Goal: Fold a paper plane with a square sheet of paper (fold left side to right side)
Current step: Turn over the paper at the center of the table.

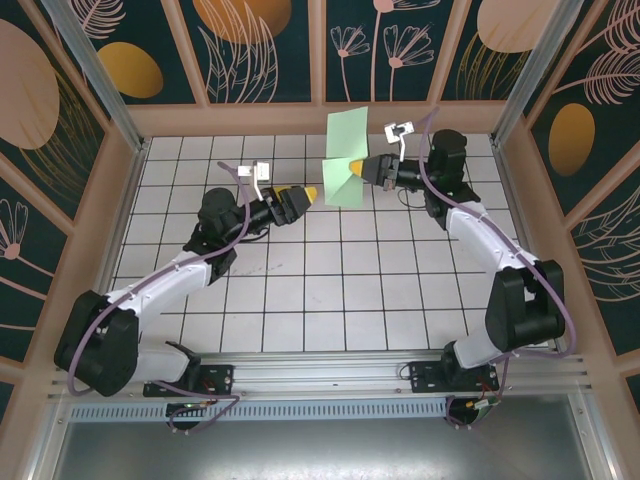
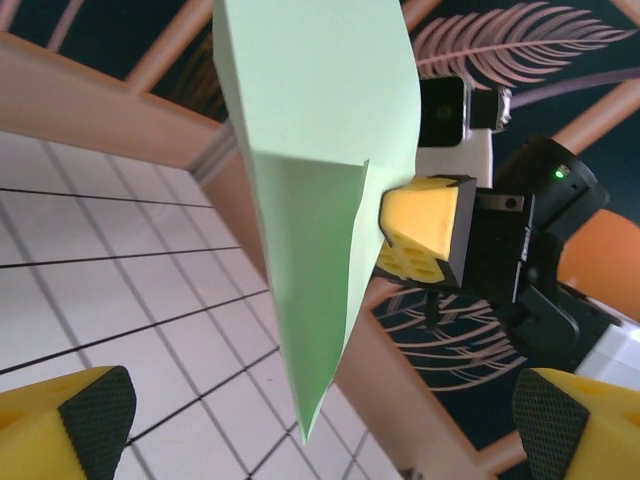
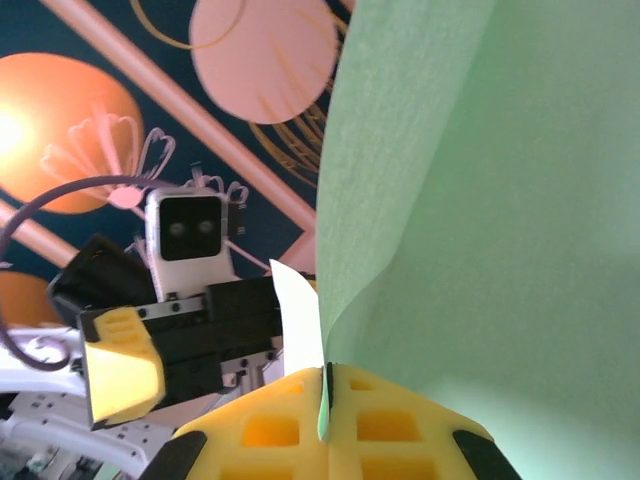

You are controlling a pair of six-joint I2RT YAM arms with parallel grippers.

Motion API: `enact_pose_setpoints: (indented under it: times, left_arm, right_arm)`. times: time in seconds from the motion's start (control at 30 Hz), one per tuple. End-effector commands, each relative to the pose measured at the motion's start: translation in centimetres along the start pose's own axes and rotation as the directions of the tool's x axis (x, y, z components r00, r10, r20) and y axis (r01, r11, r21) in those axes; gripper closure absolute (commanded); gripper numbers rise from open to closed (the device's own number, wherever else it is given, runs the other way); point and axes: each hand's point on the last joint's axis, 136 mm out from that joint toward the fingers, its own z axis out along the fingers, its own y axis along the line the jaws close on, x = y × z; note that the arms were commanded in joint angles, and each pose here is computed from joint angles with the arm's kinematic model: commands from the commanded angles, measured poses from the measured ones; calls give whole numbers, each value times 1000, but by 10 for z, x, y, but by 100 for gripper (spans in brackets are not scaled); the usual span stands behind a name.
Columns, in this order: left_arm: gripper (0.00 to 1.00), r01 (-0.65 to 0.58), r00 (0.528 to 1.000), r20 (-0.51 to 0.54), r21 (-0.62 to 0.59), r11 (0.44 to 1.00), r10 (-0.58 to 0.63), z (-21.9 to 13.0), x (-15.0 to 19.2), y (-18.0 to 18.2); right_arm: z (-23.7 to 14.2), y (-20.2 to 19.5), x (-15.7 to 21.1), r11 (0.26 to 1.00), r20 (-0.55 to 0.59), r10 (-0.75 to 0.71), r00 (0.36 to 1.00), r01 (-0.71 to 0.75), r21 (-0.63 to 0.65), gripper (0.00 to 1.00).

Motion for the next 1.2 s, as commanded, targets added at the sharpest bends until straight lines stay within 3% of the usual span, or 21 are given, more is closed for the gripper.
enact_pose_setpoints:
  times: [0.0,0.27,0.57,0.83,0.97,1.07,1.17]
  left_arm:
    - [2,-11,1000,-7,176,984,12,6,-12,-38]
    - [5,0,1000,-4,298,955,1,5,-15,-57]
    - [39,9,1000,16,311,950,-14,5,-20,-61]
    - [78,23,1000,5,268,963,-25,10,-16,-50]
    - [95,16,1000,-1,231,973,-16,12,-14,-43]
    - [98,-9,1000,-22,149,989,12,15,-8,-31]
    - [100,-83,995,-60,1,997,83,18,0,-14]
  right_arm:
    - [6,42,-11,992,-12,-75,997,74,-103,100]
    - [17,67,-13,983,-28,-87,996,81,-167,100]
    - [17,69,-7,980,-32,-50,998,43,-193,100]
    - [17,66,0,983,-44,-35,998,27,-182,99]
    - [16,59,2,990,-47,-36,998,29,-140,88]
    - [12,48,4,997,-42,-32,999,29,-68,74]
    - [0,22,1,994,-9,-31,999,32,108,60]
